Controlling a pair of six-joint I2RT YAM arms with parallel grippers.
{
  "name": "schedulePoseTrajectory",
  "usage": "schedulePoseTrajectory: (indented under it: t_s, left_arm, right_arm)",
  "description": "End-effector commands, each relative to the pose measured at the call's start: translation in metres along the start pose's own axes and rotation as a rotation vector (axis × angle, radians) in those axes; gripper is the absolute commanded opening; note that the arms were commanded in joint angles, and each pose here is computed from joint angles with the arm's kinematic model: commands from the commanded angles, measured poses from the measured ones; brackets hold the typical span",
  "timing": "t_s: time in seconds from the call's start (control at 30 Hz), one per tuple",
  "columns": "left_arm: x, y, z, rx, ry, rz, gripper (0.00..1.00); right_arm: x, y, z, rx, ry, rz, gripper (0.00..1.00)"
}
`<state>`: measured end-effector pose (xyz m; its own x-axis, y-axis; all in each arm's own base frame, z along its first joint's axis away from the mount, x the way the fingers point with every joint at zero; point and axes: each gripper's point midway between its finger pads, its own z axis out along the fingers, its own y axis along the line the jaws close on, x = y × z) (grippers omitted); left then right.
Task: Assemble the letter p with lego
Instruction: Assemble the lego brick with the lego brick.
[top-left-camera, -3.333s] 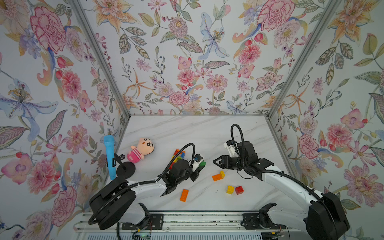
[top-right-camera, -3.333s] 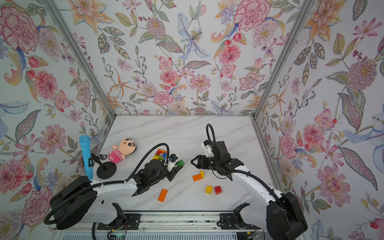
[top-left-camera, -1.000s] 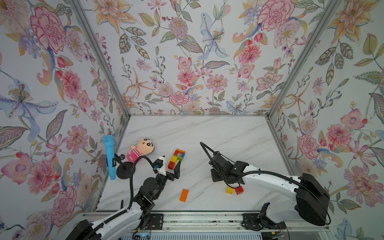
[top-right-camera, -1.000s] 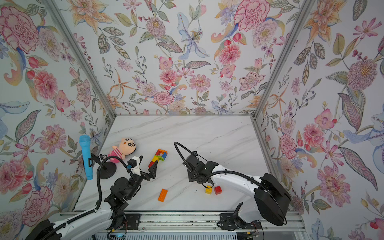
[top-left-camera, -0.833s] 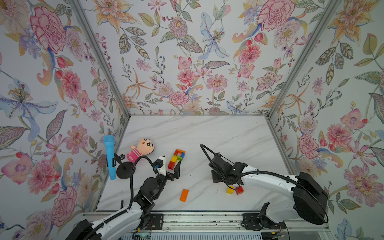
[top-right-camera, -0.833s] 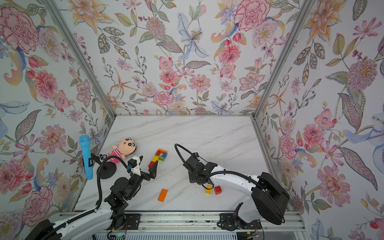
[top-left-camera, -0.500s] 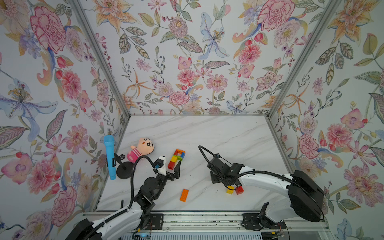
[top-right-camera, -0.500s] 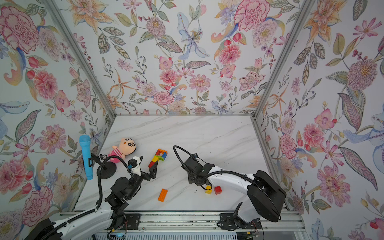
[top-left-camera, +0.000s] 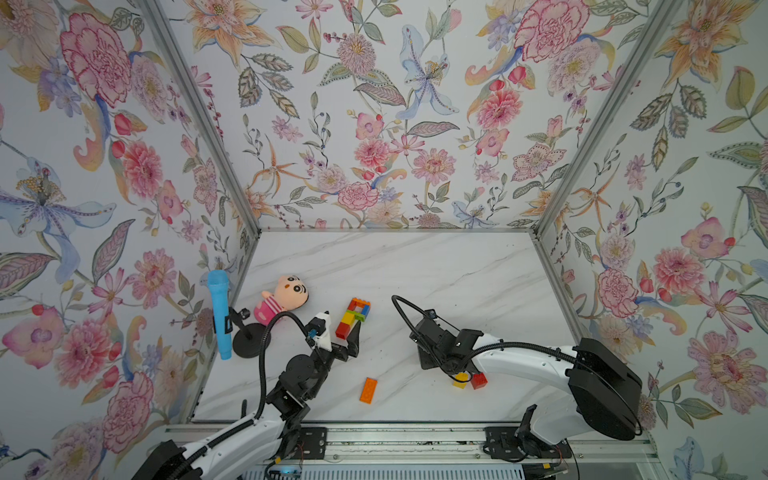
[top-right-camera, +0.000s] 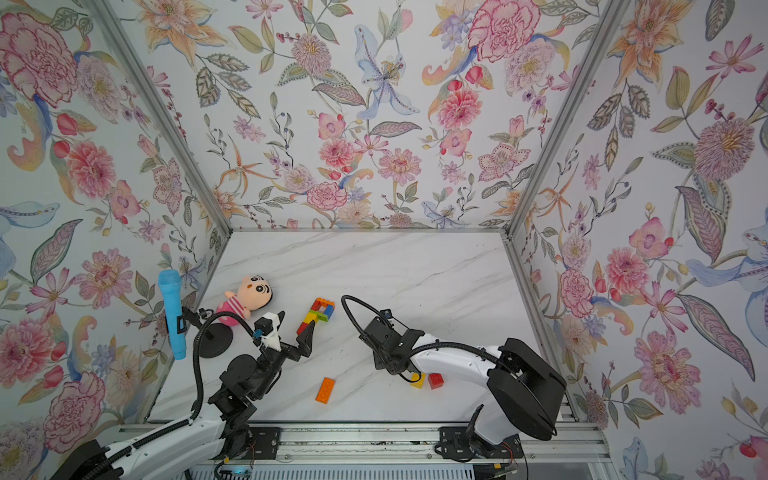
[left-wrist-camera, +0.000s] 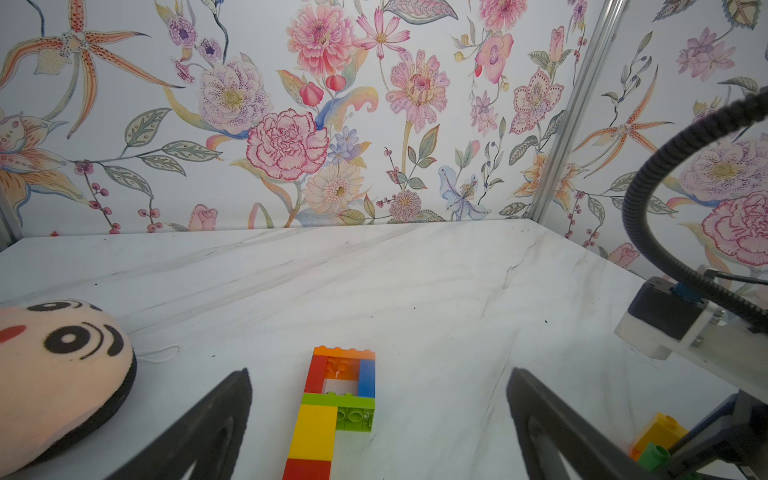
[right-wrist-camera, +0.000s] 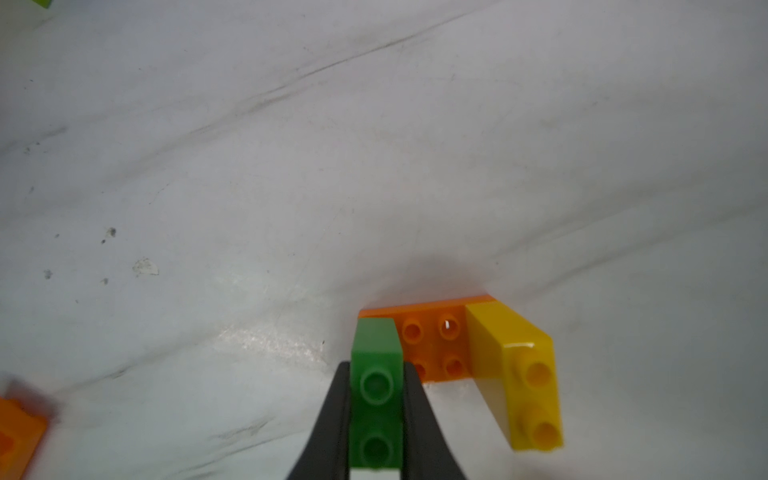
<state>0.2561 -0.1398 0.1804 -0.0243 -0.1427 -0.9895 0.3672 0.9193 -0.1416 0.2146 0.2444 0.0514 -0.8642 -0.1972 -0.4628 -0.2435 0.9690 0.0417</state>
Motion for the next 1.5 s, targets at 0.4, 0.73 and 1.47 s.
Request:
schedulePoseTrajectory:
  t_s: [0.4, 0.73, 1.47]
  left_arm:
    - [0.024, 0.015, -0.011, -0.046, 0.043, 0.017, 0.99]
    - [0.023, 0.016, -0.011, -0.052, 0.041, 0.018, 0.99]
    - [0.018, 0.022, -0.011, -0.084, 0.036, 0.040, 0.99]
  right_arm:
    - [0.011, -0.007, 0.011, 0.015, 0.064, -0.201, 0.00]
    - [0.028, -0.012, 0.024, 0.009, 0.112, -0.163, 0.00]
    - [0.072, -0.012, 0.044, 0.054, 0.408, -0.236, 0.00]
